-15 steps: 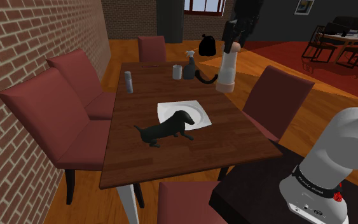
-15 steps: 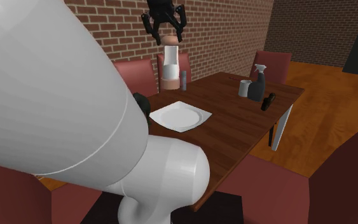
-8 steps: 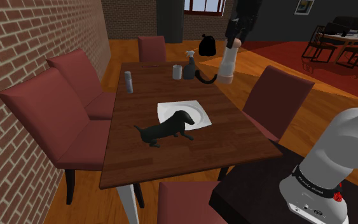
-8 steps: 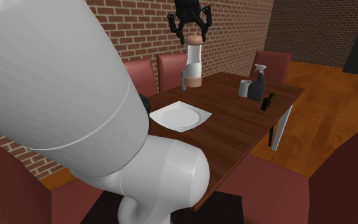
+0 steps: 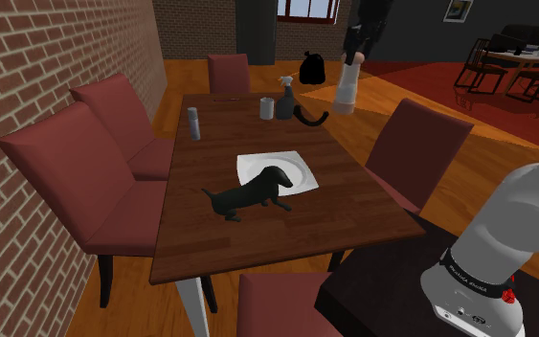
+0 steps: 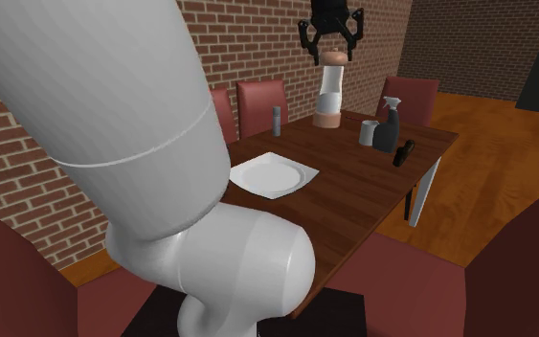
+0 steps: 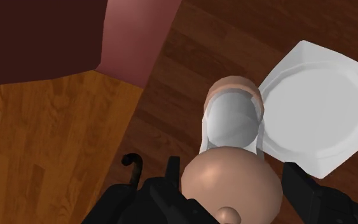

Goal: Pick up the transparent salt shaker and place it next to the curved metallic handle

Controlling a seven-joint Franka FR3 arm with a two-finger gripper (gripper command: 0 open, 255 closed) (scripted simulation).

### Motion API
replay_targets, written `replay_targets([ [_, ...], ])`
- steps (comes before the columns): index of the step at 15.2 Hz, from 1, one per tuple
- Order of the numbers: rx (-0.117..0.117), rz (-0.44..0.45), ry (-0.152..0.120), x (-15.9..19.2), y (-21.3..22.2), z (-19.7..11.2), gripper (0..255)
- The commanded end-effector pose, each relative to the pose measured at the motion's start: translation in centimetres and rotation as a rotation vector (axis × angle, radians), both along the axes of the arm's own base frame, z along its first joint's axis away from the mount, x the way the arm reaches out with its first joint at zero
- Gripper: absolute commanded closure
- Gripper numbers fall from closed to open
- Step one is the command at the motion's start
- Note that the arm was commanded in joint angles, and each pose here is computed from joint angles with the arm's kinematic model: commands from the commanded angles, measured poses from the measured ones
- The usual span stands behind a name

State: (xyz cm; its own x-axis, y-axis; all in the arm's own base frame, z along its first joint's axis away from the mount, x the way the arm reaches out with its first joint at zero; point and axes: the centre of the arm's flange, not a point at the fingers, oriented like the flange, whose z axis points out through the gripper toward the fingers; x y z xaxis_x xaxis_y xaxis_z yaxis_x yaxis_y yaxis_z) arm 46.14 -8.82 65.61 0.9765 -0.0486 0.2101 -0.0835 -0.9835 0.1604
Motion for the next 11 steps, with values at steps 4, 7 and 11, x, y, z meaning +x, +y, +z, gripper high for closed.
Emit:
replay_targets([
  [4, -0.001, 0.001, 0.000, 3.0, -6.1, -0.1, 255],
  [7, -0.001, 0.001, 0.000, 4.8, -9.7, 0.0, 255],
  [11, -0.001, 0.001, 0.000, 7.1, -14.4, 0.0, 255],
])
